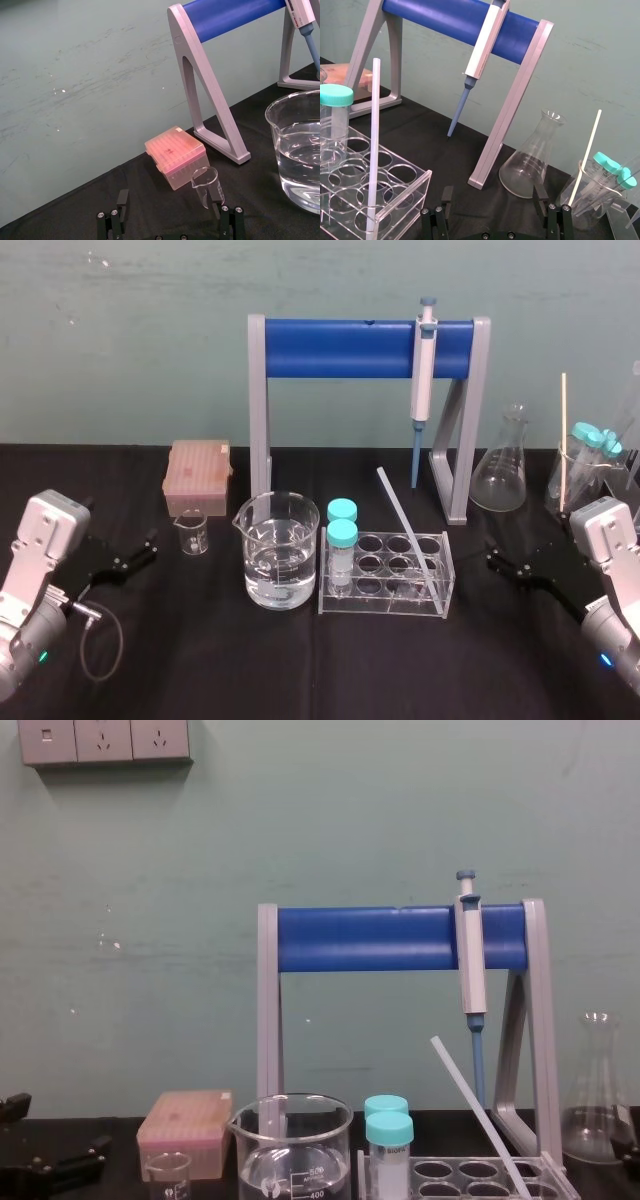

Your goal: Pick up the stirring rod with one hand, then place it down.

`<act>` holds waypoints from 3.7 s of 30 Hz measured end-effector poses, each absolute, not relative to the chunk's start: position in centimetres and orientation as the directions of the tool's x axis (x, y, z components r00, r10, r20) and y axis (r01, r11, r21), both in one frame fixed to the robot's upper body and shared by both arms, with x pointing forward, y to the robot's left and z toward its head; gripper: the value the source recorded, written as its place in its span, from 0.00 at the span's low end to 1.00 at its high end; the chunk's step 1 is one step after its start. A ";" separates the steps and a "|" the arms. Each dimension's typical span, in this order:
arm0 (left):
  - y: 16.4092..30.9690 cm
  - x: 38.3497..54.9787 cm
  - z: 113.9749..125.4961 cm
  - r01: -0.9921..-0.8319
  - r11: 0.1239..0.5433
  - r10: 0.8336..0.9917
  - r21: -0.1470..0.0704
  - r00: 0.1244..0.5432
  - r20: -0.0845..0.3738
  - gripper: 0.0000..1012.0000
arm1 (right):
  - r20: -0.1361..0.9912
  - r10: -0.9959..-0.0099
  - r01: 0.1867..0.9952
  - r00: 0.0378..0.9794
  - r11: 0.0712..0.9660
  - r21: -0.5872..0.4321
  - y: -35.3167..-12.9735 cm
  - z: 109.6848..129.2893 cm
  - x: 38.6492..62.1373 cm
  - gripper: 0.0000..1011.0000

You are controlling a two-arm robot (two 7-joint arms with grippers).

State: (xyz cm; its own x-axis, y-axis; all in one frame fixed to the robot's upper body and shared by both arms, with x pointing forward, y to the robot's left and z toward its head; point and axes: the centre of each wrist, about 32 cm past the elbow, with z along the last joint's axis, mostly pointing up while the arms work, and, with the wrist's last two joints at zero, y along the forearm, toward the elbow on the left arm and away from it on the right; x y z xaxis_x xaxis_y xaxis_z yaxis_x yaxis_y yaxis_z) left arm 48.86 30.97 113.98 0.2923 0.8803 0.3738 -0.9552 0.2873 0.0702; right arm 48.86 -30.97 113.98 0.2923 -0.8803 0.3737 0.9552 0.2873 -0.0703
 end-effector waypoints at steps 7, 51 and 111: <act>31.0 48.9 114.0 -0.955 0.287 0.880 0.070 0.292 0.374 0.99 | 0.374 -0.880 0.955 0.292 0.287 -0.070 -31.0 114.0 48.9 0.99; 31.0 48.9 114.0 -0.955 0.287 0.880 0.070 0.292 0.374 0.99 | 0.374 -0.880 0.955 0.292 0.287 -0.070 -31.0 114.0 48.9 0.99; 31.0 48.9 114.0 -0.955 0.287 0.880 0.070 0.292 0.374 0.99 | 0.052 -0.692 0.694 0.720 0.715 -0.090 -27.0 116.5 57.8 0.99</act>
State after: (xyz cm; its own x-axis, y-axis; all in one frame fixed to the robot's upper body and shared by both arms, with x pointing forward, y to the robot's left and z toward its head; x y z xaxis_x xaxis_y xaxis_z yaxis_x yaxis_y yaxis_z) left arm 48.86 30.97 113.98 0.2923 0.8803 0.3737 -0.9553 0.2873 0.0703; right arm 57.81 -26.95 116.49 0.7200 -0.6920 0.0523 0.6936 0.7148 -0.0900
